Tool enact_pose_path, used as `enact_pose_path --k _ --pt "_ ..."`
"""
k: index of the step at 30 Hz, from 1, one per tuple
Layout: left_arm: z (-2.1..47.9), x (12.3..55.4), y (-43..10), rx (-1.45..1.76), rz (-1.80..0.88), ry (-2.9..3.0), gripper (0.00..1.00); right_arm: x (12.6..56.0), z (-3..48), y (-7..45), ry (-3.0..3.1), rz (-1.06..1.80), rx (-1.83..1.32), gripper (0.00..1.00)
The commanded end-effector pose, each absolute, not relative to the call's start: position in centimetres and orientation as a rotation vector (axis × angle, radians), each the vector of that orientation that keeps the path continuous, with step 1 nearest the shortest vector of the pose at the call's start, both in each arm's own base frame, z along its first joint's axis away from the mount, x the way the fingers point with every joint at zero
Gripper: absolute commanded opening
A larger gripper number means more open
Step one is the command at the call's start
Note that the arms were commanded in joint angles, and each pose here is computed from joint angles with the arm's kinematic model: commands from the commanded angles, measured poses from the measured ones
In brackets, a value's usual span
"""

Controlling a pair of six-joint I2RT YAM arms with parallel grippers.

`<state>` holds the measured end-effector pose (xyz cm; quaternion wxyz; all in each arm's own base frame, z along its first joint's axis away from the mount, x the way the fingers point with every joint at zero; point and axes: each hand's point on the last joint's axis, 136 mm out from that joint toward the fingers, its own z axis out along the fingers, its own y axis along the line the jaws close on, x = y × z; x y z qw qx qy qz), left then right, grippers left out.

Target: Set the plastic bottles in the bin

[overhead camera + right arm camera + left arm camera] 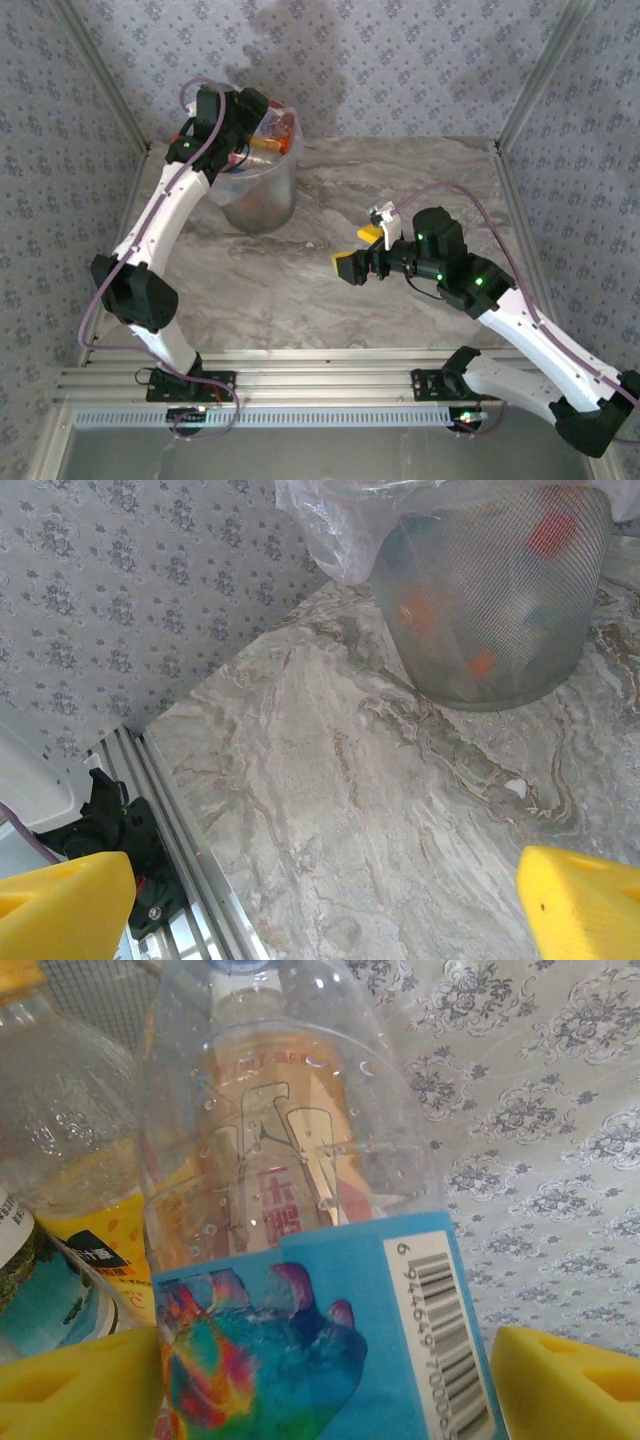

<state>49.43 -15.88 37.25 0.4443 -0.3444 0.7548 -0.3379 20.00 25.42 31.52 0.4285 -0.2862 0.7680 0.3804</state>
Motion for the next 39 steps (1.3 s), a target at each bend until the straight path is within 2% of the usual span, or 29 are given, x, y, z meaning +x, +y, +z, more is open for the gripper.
enact_pose_path --k 1,4,14,18,27,35,39 --pt "41.0 47.9 -15.3 -0.828 -0.865 1.788 0.83 19.8 31.6 25.5 1.913 0.956 -0.711 1.00" --pt "41.1 47.3 -15.3 -0.827 -0.876 1.786 0.84 19.9 31.6 25.6 1.913 0.960 -0.714 1.00" --pt "42.4 43.6 -14.4 -0.785 -0.820 1.758 0.99 20.0 31.2 25.8 1.923 0.964 -0.716 1.00" --pt "43.4 42.3 -13.3 -0.742 -0.767 1.738 1.00 20.1 31.1 25.9 1.928 0.961 -0.716 1.00" --pt "45.0 39.7 -15.1 -0.255 -0.669 1.847 1.00 20.6 30.9 25.2 1.941 0.909 -0.678 1.00" --pt "41.3 34.6 -17.1 0.225 -0.611 1.914 1.00 21.6 30.9 24.2 1.941 0.844 -0.636 1.00" --pt "39.3 32.1 -16.2 0.295 -0.568 1.926 1.00 23.0 30.6 23.0 1.944 0.749 -0.574 1.00"
